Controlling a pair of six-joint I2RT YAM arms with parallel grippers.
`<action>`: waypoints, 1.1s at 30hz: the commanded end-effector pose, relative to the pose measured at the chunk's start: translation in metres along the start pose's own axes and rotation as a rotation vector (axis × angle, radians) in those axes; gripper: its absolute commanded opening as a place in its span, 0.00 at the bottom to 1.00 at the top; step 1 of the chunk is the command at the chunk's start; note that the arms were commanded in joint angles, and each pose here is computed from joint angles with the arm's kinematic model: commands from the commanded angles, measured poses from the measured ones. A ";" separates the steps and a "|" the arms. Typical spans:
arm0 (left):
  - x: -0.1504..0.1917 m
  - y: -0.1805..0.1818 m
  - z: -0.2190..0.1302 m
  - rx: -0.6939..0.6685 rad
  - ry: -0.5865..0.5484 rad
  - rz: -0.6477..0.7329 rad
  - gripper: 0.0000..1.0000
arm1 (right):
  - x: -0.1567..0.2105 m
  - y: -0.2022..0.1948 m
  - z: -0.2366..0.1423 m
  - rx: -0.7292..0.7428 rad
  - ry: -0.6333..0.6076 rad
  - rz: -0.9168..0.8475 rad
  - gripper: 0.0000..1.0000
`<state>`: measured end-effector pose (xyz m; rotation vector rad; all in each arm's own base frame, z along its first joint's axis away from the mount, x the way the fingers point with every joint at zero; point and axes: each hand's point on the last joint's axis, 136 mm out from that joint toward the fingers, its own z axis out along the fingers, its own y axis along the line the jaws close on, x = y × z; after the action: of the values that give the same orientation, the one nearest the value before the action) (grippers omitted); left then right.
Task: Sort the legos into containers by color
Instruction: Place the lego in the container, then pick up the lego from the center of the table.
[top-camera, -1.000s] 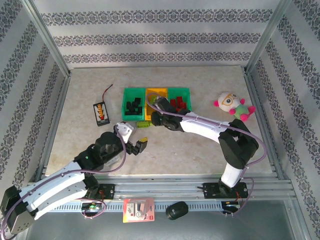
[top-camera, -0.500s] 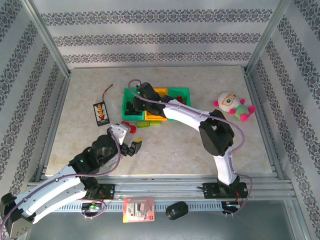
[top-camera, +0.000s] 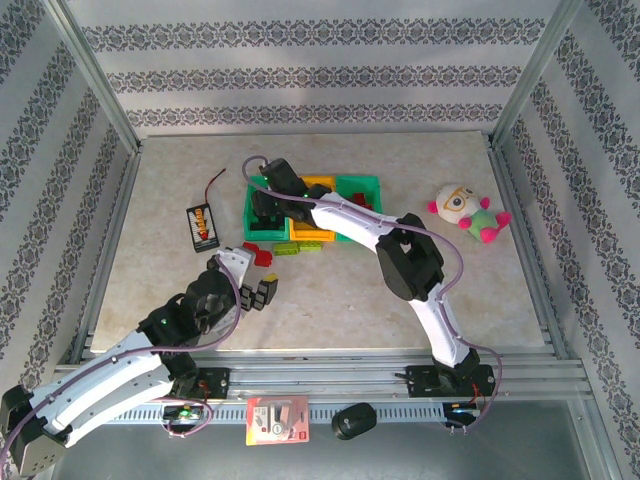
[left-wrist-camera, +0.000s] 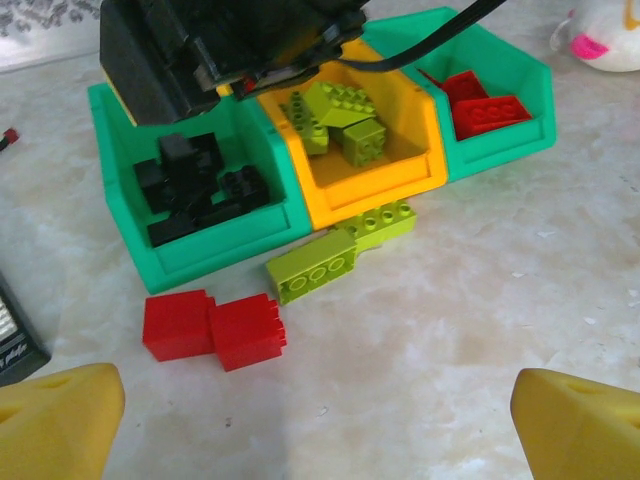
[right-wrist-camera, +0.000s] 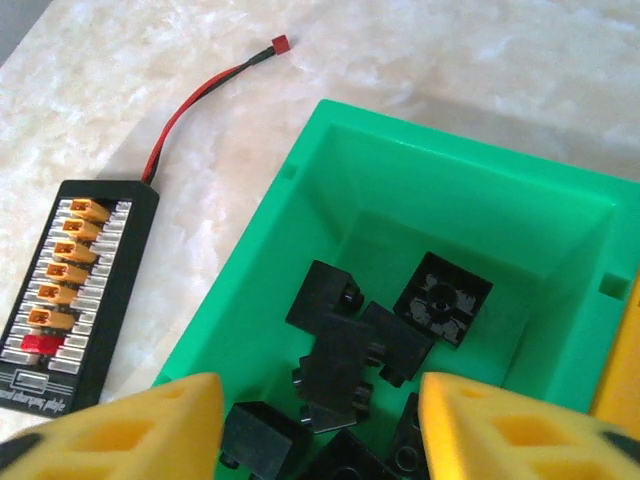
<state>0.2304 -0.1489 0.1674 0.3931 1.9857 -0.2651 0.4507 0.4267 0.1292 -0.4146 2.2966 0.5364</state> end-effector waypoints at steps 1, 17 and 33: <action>-0.002 0.010 -0.001 -0.079 0.028 -0.058 0.99 | -0.041 0.012 -0.045 -0.048 -0.095 -0.042 0.65; 0.051 0.041 0.052 -0.301 0.396 -0.284 0.92 | 0.044 -0.039 -0.170 0.019 -0.126 -0.048 0.77; 0.071 0.039 0.116 -0.238 0.541 -0.246 0.82 | 0.093 -0.062 -0.193 0.045 -0.094 0.030 0.79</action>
<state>0.2979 -0.1371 0.0478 0.0316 2.6035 -0.0555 0.3010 0.2661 0.1689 -0.3576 2.2348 0.5058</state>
